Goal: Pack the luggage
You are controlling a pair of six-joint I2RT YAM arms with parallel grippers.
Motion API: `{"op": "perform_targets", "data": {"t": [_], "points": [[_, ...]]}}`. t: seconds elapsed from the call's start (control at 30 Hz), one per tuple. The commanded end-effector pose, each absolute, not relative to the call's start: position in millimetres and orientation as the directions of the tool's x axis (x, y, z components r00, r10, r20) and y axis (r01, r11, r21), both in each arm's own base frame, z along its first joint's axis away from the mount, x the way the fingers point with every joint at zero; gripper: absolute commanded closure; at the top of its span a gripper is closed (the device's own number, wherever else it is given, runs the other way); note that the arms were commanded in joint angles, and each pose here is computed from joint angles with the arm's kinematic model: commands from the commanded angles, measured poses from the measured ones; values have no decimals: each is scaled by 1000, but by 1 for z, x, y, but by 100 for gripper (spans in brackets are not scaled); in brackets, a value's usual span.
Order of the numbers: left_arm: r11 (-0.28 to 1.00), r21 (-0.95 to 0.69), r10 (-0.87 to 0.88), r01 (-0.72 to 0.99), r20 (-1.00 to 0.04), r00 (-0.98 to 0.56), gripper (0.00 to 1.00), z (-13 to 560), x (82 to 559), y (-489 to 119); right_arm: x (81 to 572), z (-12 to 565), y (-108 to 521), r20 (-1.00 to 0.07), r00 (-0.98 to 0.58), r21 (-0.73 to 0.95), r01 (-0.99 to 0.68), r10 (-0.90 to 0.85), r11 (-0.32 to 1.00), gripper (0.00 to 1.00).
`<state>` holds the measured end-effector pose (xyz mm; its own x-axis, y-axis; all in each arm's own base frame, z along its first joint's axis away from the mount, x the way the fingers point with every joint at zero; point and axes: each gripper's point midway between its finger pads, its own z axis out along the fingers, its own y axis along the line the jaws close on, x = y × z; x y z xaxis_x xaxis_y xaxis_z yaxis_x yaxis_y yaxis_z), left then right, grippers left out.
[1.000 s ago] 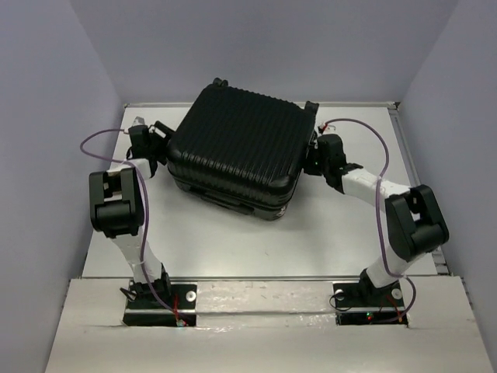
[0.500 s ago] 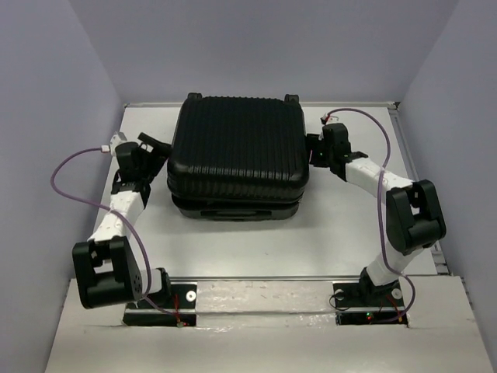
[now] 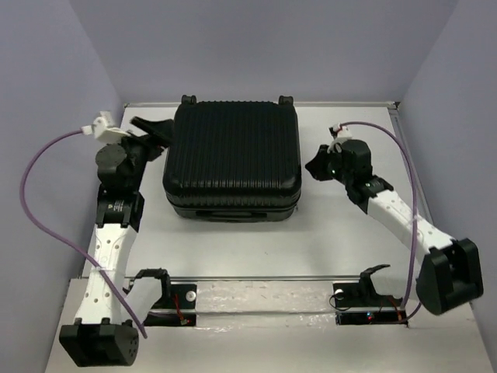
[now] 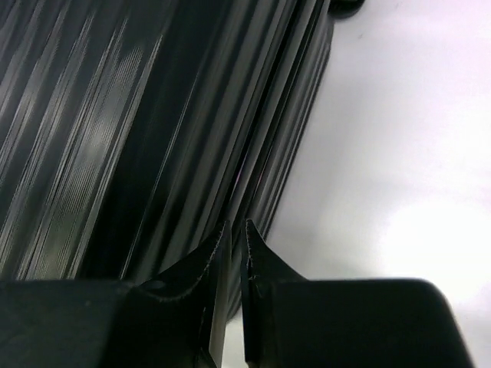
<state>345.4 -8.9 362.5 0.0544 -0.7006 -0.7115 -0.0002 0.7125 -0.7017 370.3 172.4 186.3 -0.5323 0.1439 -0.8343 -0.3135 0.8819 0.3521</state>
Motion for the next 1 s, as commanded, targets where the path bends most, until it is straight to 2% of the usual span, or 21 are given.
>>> {"op": "perform_targets", "data": {"t": [0.0, 0.03, 0.1, 0.17, 0.27, 0.33, 0.5, 0.77, 0.97], "points": [[746, -565, -525, 353, -825, -210, 8, 358, 309, -120, 331, 224, 180, -897, -401, 373, -459, 187, 807, 86], [737, -537, -473, 410, -844, -254, 9, 352, 297, -142, 320, 223, 181, -898, -395, 382, -481, 194, 789, 86], [632, -519, -386, 576, -855, -347, 9, 348, 254, -199, 290, 216, 187, -897, -394, 407, -556, 201, 725, 86], [574, -538, -333, 617, -842, -425, 9, 325, 229, -226, 271, 207, 192, -882, -419, 445, -589, 216, 675, 84], [496, -566, -212, 659, -814, -540, 8, 284, 187, -266, 245, 188, 195, -871, -432, 477, -623, 236, 620, 68], [505, -577, -166, 641, -794, -584, 7, 257, 178, -274, 236, 174, 194, -855, -457, 502, -614, 245, 609, 65], [566, -576, -104, 589, -759, -643, 7, 207, 180, -279, 227, 169, 202, -846, -477, 519, -633, 238, 574, 57], [652, -530, -89, 542, -764, -639, 6, 183, 204, -282, 249, 148, 212, -850, -485, 504, -637, 205, 584, 55], [657, -527, -96, 539, -767, -634, 6, 182, 209, -285, 258, 143, 210, -870, -464, 459, -641, 167, 615, 56]]}}
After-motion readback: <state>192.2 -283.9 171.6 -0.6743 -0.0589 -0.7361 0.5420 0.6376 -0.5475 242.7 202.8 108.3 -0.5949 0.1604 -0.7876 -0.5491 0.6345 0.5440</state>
